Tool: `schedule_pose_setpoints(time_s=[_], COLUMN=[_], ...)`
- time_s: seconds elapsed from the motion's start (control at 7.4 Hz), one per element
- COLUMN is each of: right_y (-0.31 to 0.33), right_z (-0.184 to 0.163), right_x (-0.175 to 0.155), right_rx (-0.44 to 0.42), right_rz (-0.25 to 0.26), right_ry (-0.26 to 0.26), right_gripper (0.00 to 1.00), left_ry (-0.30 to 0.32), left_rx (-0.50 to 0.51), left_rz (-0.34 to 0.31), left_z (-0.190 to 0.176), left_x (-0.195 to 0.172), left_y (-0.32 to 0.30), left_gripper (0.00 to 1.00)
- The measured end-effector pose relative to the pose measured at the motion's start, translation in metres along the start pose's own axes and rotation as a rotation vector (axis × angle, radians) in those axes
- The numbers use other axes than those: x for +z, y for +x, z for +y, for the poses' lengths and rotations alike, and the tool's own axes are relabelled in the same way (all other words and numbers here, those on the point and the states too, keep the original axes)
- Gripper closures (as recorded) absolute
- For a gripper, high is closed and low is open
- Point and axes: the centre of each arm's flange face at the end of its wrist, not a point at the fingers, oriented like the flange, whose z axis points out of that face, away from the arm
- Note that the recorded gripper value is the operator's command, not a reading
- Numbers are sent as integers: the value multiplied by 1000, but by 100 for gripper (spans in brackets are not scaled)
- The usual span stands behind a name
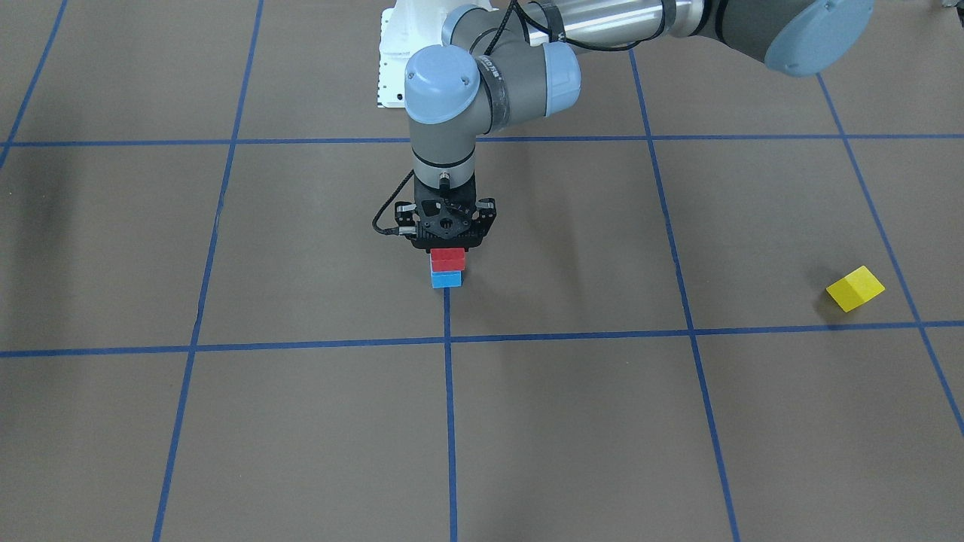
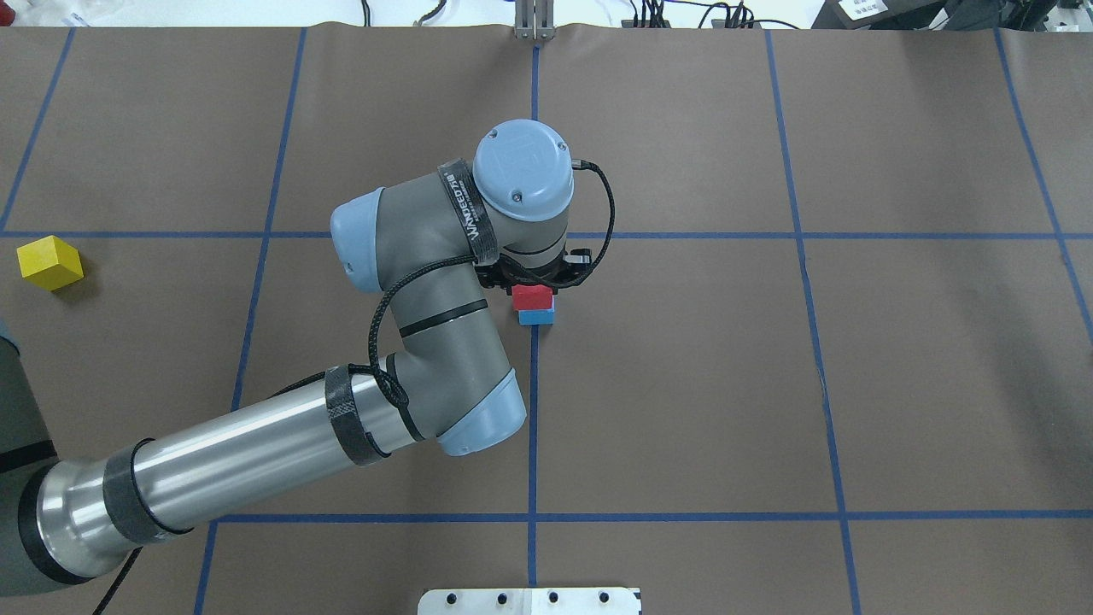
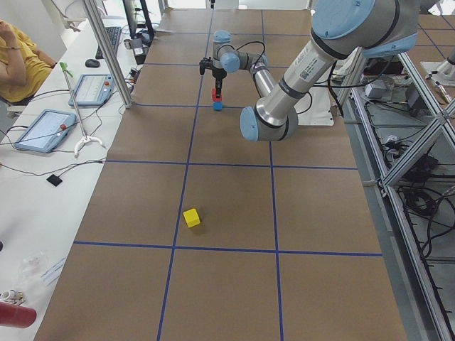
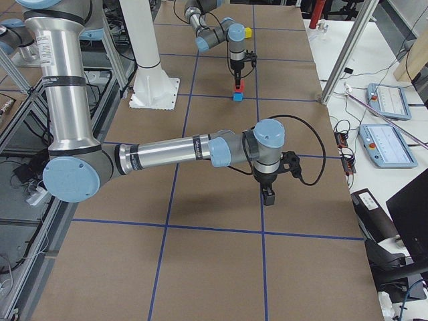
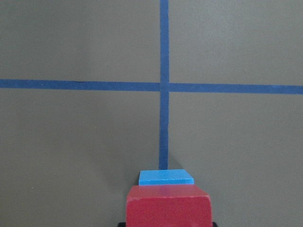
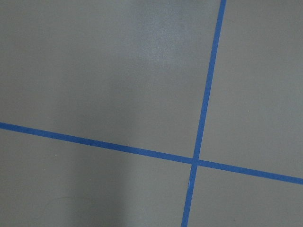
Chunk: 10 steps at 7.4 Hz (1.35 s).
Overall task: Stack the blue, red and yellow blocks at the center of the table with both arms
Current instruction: 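Carry the red block with the left gripper onto the blue block, then open the left gripper and lift away from the red block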
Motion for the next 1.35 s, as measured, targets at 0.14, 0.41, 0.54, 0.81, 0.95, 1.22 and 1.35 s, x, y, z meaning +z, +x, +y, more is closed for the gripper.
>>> schedule_pose_setpoints(time_s=[0.14,0.41,0.54,0.81,0.95,1.22,1.35], right_y=[0,1,0,0,0,1,1], right_z=[0,1,1,1,1,2,2], right_x=[0,1,0,0,0,0,1], right_rx=[0,0,-1,-1,-1,0,0], right_rz=[0,0,0,0,0,1,1], right_ry=[0,-2,-1,0,0,-1,-2], right_gripper=[0,0,0,0,0,0,0], left_ry=[-1,-1,-1,-1,-1,-1,1], left_rx=[-1,-6,-8,-10,-9,-7,-1], left_rz=[-2,-4,-3,-2,-2,0,3], left_z=[0,-1,-1,0,0,0,0], left_x=[1,1,1,1,1,0,-2], left_y=[0,1,1,2,2,3,2], left_gripper=[70,58,52,34,22,0,0])
